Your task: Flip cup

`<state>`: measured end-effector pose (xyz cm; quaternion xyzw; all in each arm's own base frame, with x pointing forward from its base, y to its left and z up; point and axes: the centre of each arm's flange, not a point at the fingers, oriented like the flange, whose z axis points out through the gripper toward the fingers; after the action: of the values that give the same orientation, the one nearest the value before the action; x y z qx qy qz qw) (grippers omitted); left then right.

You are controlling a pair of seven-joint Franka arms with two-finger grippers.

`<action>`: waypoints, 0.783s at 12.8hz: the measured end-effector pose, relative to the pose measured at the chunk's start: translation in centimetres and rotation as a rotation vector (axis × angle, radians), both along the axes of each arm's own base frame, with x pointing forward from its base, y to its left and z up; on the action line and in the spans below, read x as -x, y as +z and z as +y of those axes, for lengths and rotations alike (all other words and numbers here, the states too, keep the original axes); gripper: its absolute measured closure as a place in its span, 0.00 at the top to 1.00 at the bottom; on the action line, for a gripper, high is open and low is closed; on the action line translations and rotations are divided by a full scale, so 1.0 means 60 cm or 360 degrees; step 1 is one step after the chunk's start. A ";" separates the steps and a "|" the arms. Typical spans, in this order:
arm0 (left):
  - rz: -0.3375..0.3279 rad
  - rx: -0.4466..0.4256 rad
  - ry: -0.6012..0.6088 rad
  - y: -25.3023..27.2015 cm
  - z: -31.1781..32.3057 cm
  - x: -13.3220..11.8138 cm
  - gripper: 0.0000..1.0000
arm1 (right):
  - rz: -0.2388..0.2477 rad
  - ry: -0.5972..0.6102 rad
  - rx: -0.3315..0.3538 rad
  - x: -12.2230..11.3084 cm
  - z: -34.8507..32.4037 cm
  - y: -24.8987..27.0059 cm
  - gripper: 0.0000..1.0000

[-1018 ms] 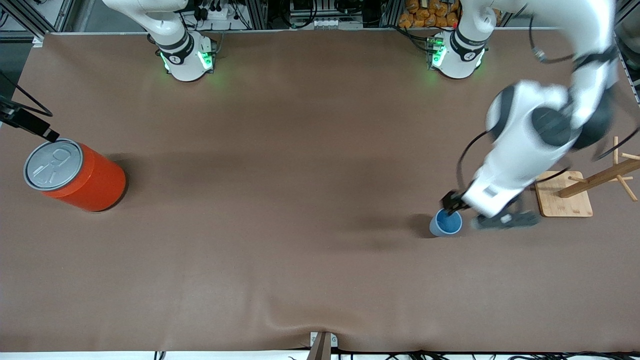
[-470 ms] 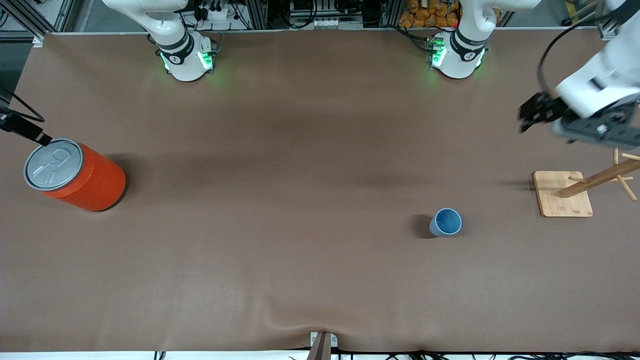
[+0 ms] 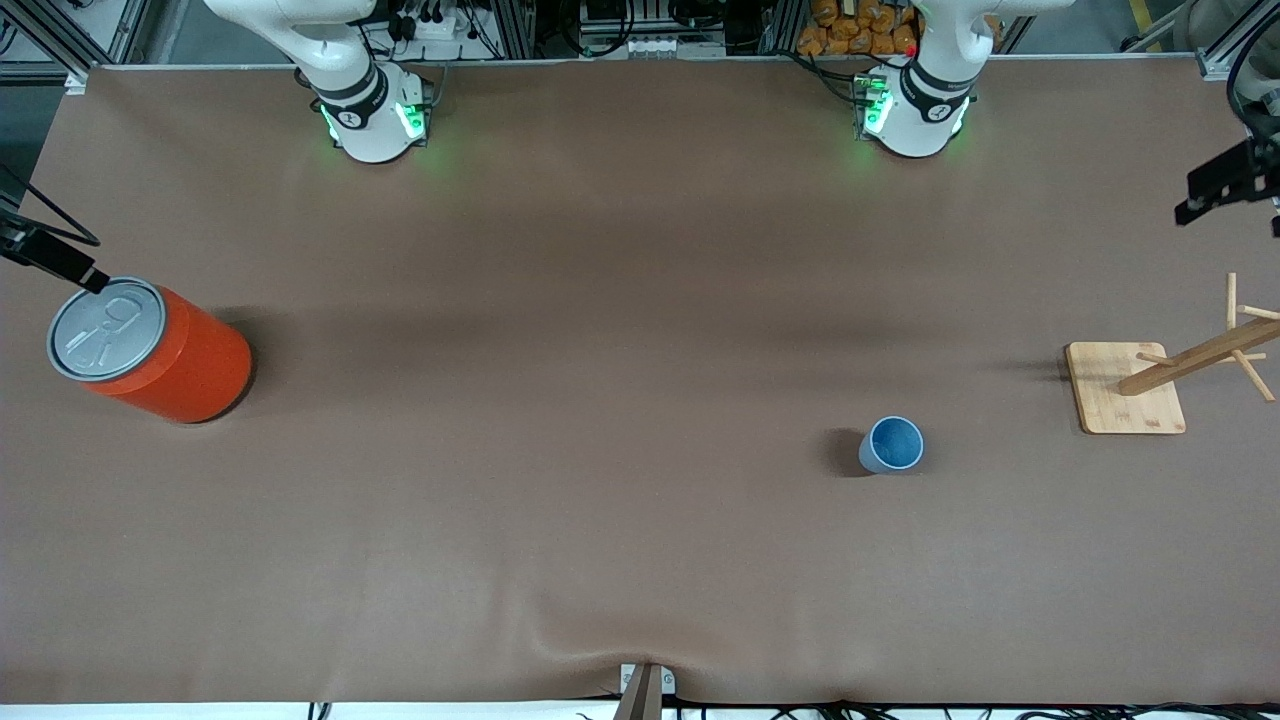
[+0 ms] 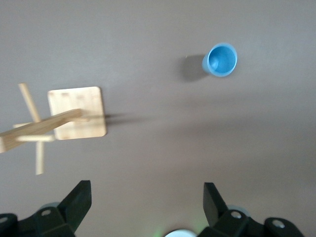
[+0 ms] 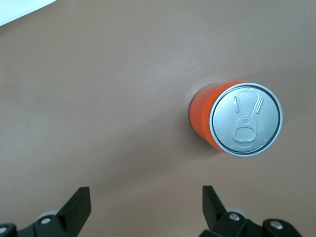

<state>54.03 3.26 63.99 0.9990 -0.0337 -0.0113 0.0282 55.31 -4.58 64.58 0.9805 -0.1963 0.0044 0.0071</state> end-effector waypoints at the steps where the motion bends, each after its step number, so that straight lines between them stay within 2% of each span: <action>1: 0.0000 0.0009 0.0065 -0.024 -0.042 -0.013 1.00 | -0.0001 0.0000 0.0001 0.000 0.000 0.001 1.00; 3: 0.0006 0.0003 0.0186 -0.054 -0.128 -0.017 1.00 | -0.0002 -0.0001 0.0004 0.000 -0.001 0.001 1.00; 5: -0.0007 0.0012 0.0244 -0.047 -0.135 -0.008 1.00 | -0.0002 -0.0003 0.0004 0.000 -0.002 0.002 1.00; 7: -0.0030 0.0010 0.0185 -0.036 -0.113 0.001 1.00 | -0.0003 -0.0003 0.0004 0.000 -0.002 0.002 1.00; 10: -0.0014 -0.0083 -0.0004 -0.041 -0.129 0.008 1.00 | -0.0003 -0.0004 0.0004 0.001 -0.003 0.003 1.00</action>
<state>53.57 -4.49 61.53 0.9994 -0.0349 -0.0077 0.0020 55.27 -4.75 64.79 0.9802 -0.1977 0.0054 0.0081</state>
